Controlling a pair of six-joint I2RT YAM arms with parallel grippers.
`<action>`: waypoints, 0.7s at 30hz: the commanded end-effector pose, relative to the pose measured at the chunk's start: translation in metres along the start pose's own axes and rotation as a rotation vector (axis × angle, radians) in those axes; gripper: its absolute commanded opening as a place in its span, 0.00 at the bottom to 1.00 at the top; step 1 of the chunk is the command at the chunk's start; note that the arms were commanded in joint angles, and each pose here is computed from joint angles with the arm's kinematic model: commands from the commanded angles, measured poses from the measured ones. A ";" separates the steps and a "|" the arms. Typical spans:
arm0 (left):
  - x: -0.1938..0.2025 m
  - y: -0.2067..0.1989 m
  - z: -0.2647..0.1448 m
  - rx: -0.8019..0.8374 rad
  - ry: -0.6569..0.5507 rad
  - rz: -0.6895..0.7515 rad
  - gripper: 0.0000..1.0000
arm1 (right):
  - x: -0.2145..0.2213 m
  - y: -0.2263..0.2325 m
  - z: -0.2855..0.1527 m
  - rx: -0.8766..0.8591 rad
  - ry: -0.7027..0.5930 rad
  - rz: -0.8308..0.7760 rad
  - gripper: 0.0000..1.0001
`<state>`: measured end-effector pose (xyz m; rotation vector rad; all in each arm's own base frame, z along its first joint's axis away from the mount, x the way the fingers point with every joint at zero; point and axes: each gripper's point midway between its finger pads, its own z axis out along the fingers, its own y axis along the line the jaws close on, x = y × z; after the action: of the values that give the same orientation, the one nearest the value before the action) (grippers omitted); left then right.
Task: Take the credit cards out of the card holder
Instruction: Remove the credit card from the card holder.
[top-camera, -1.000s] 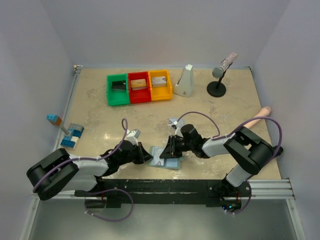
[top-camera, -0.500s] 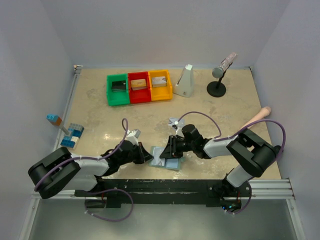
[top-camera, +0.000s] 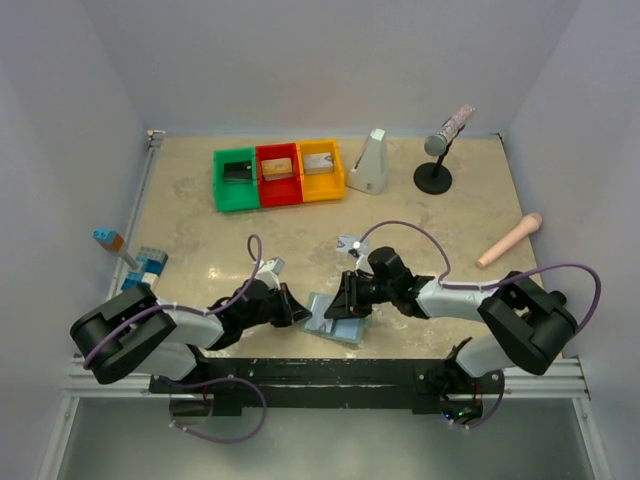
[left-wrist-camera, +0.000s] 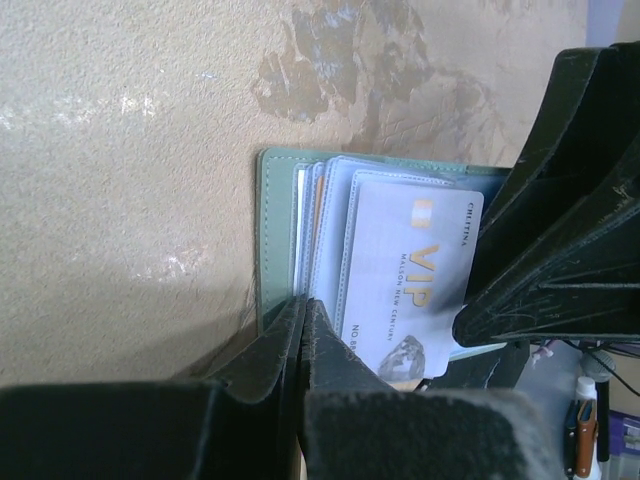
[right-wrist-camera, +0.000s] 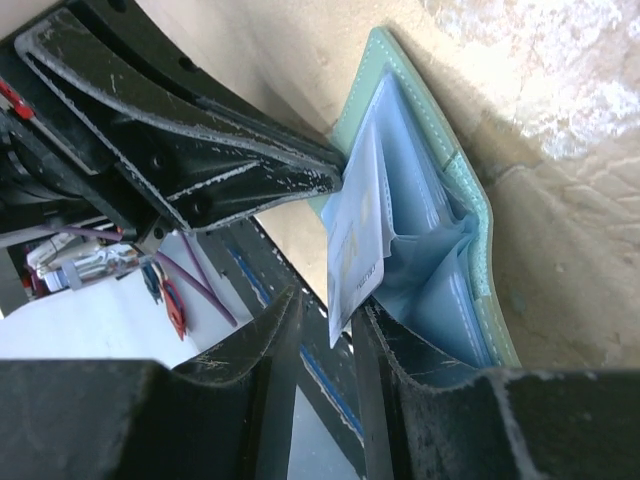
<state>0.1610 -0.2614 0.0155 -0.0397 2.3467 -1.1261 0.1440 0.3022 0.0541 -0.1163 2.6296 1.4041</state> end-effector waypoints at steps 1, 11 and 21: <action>0.030 0.043 -0.006 -0.156 0.093 -0.013 0.00 | -0.006 0.012 -0.006 -0.006 -0.013 -0.045 0.31; 0.028 0.047 -0.008 -0.174 0.081 -0.009 0.00 | -0.007 0.007 -0.011 0.020 -0.030 -0.041 0.29; 0.030 0.054 -0.010 -0.197 0.075 -0.017 0.00 | -0.011 0.010 -0.015 -0.004 -0.061 -0.041 0.28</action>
<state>0.1618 -0.2631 0.0155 -0.0687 2.3450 -1.1380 0.1420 0.2899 0.0578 -0.1138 2.6441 1.3431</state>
